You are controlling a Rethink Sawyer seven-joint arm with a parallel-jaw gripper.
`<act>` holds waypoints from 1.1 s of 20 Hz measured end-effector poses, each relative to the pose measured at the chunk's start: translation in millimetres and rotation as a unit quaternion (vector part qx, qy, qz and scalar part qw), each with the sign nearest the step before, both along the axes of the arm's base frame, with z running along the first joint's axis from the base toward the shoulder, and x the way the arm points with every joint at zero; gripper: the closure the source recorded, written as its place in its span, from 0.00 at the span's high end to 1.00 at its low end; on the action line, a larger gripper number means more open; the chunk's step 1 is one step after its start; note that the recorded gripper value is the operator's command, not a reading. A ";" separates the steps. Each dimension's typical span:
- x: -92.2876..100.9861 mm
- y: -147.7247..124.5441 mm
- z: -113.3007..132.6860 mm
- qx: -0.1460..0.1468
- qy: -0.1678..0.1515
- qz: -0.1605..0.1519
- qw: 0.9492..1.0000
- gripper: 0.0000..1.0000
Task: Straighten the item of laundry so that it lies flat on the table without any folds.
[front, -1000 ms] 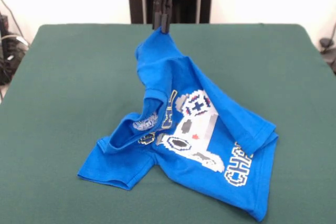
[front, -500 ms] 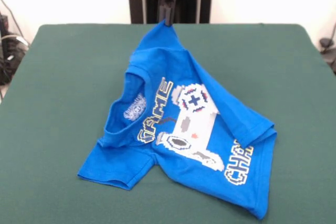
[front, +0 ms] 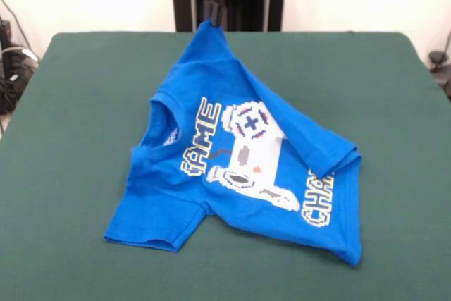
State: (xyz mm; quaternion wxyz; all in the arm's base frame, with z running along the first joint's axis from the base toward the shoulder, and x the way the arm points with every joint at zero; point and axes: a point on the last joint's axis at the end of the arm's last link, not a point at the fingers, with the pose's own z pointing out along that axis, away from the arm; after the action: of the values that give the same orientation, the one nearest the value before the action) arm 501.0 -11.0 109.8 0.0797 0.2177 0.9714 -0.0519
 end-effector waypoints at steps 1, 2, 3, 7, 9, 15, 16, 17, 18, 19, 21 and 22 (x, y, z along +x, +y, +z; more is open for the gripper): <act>-1.0 -0.6 0.3 0.000 0.001 -0.001 1.000 0.00; -3.7 -1.8 1.5 -0.001 0.002 -0.005 1.000 0.00; -4.6 -2.2 2.4 -0.001 0.002 -0.006 1.000 0.00; -7.5 -1.0 9.6 0.001 -0.002 -0.016 1.000 0.00; -8.2 0.5 13.7 0.001 -0.004 -0.021 1.000 0.00; -11.0 20.7 21.6 -0.001 -0.007 -0.028 1.000 0.00; -11.2 24.0 22.2 -0.001 -0.007 -0.028 1.000 0.00; -11.0 30.2 23.2 -0.002 -0.008 -0.028 1.000 0.00; -10.6 37.1 24.3 -0.001 -0.009 -0.027 1.000 0.00; -10.3 44.3 25.3 -0.001 -0.010 -0.026 1.000 0.00; -9.2 58.8 27.2 0.001 -0.013 -0.024 1.000 0.00; -8.6 64.1 27.8 0.002 -0.015 -0.024 1.000 0.00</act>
State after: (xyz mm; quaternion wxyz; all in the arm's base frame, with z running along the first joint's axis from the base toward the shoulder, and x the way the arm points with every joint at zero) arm 492.4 53.1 137.6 0.0923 0.2415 0.9648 -0.0483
